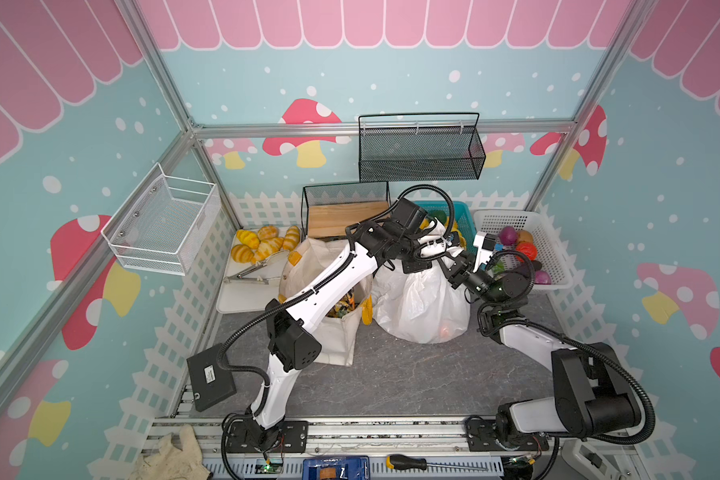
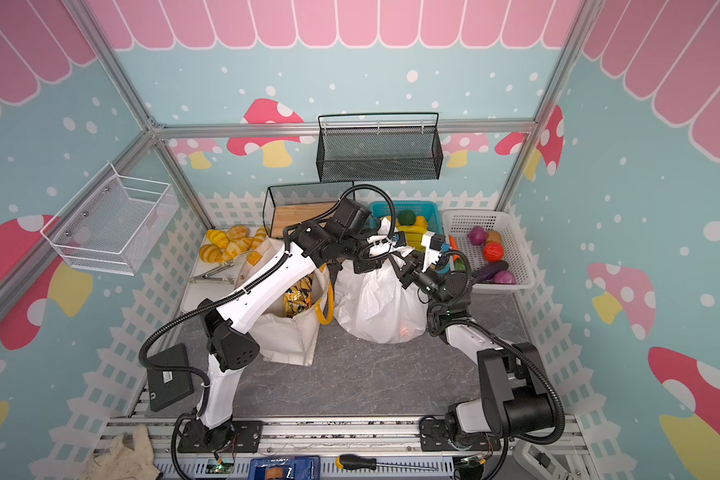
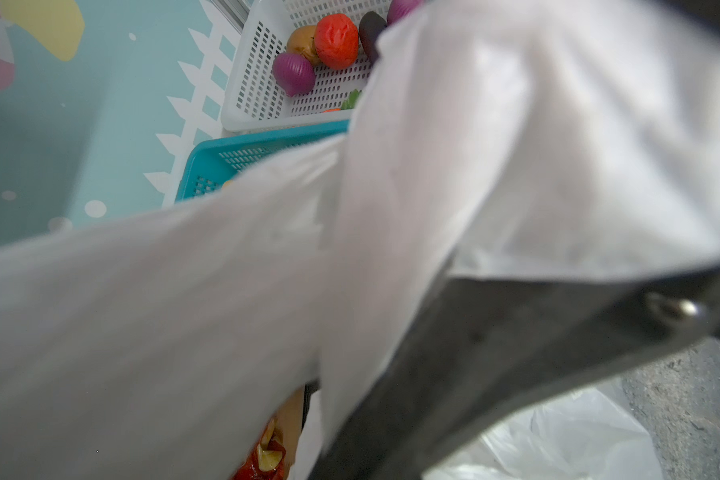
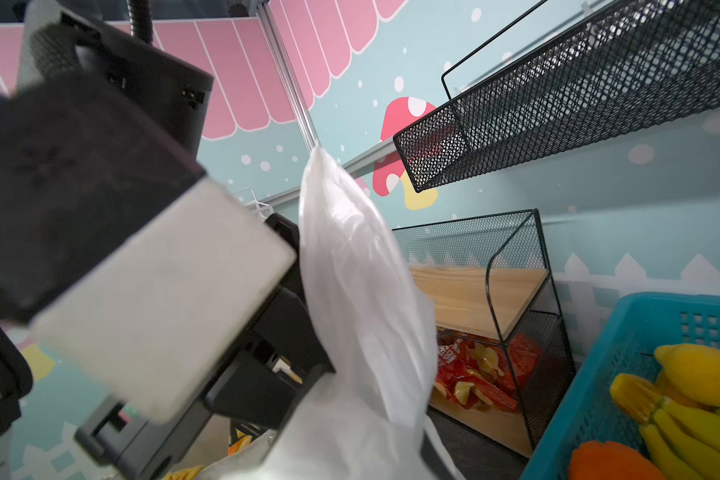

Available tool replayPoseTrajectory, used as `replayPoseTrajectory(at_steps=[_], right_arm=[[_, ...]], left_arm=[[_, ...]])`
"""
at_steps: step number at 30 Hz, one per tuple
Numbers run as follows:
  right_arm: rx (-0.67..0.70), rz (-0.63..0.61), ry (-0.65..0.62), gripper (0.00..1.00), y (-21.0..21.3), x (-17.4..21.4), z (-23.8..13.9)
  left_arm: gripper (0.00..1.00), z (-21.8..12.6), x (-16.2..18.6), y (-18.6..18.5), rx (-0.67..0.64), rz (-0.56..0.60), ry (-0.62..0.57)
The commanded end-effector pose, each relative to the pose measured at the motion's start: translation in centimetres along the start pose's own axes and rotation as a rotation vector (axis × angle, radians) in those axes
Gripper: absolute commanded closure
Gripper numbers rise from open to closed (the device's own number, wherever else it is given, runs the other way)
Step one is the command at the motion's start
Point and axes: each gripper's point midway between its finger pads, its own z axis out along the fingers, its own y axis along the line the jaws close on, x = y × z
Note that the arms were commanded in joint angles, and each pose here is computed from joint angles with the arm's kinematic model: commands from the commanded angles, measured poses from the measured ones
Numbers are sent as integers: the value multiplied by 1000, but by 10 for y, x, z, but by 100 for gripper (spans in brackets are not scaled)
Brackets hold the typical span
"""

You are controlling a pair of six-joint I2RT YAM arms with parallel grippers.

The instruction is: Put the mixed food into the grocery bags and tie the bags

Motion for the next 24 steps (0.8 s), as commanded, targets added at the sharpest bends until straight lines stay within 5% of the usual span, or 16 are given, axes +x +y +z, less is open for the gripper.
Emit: replayPoseTrajectory(at_steps=[1,3,6,9,19,24], right_arm=[[9,-15,-34,91,3,-5,-2],[11,-51,-18,100,3,-4,-4],[-26,-141,29,100,3,2,-12],[-152,-242,94,100,23,12,-17],[-332,-352,198,100,48,27,-23],[-300,-337,212,100,41,27,-20]], left_arm=[[100,4,-6,-7,35,24,-27],[87,-4,-7,-6,41,16,-42],[51,-30,-10,-7,86,-16,-112],[31,-57,-13,-14,184,-46,-222],[26,-71,-26,-9,308,-108,-372],[48,-76,-34,-14,348,-103,-413]])
